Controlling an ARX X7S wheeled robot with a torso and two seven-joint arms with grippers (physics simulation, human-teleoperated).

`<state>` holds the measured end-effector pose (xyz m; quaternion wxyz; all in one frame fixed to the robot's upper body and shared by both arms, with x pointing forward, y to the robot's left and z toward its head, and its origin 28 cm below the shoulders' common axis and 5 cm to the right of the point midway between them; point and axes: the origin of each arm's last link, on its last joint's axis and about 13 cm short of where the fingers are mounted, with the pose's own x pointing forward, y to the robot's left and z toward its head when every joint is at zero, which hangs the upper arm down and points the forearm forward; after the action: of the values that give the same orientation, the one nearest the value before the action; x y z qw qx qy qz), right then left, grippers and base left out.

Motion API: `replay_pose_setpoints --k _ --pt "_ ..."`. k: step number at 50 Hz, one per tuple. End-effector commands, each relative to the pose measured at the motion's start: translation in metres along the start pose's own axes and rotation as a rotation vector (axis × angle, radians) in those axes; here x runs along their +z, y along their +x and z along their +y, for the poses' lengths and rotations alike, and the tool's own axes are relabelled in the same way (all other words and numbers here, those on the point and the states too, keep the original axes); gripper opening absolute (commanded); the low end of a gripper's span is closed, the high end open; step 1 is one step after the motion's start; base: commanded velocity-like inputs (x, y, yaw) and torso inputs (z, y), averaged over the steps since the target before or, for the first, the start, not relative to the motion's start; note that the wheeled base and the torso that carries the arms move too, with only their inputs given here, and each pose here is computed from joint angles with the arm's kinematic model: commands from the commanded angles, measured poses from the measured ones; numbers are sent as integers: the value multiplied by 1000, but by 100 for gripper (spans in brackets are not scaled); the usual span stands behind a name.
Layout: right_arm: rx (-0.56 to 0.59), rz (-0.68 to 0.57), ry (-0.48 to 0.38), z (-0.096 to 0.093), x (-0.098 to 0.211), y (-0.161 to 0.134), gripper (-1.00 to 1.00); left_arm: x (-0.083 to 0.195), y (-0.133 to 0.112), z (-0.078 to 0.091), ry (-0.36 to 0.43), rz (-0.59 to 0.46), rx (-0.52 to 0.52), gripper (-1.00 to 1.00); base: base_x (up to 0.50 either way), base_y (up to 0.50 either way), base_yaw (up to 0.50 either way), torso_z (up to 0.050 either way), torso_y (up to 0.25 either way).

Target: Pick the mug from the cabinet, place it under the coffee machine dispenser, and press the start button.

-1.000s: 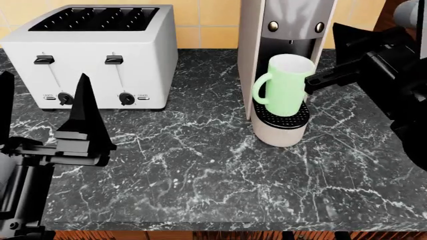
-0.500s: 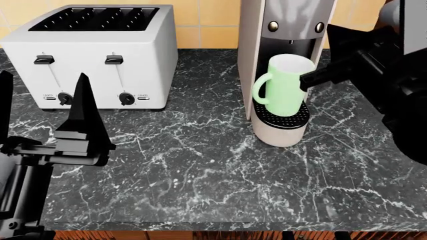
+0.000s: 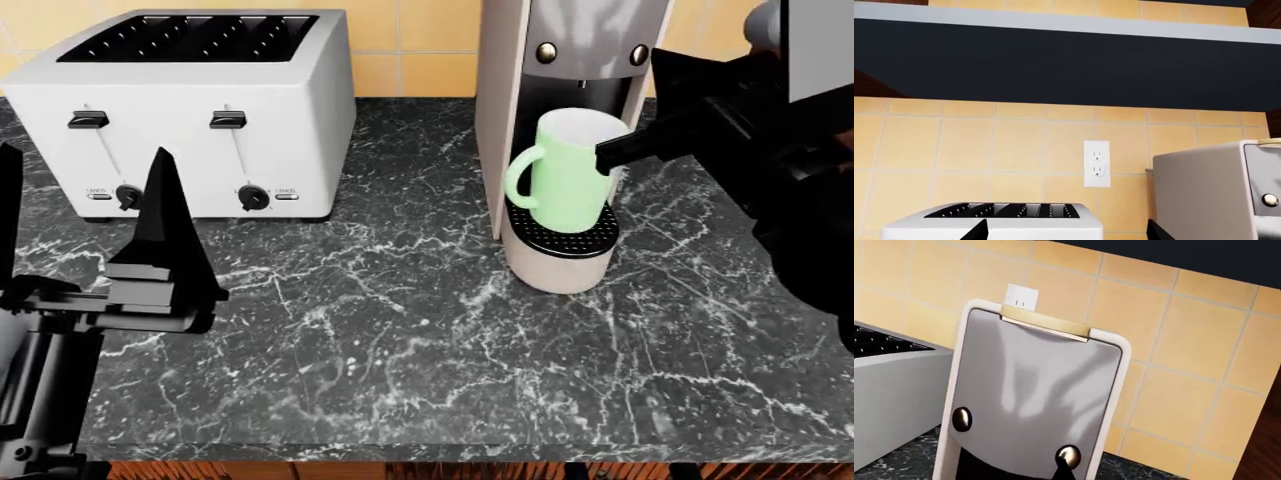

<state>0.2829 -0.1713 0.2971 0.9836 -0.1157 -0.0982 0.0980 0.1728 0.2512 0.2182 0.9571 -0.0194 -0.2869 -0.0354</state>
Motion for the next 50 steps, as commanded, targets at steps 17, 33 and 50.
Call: replay_pose_setpoints --k 17,33,50 --pt "-18 21 1 -2 -6 13 -100 0 0 1 1 -1 2 100 0 0 0 0 0" --pt "-15 28 -1 -2 -5 16 -100 1 -1 1 -1 -3 7 100 0 0 0 0 0" --pt "-35 48 5 -5 -10 21 -100 2 -3 2 -1 -6 11 100 0 0 0 0 0"
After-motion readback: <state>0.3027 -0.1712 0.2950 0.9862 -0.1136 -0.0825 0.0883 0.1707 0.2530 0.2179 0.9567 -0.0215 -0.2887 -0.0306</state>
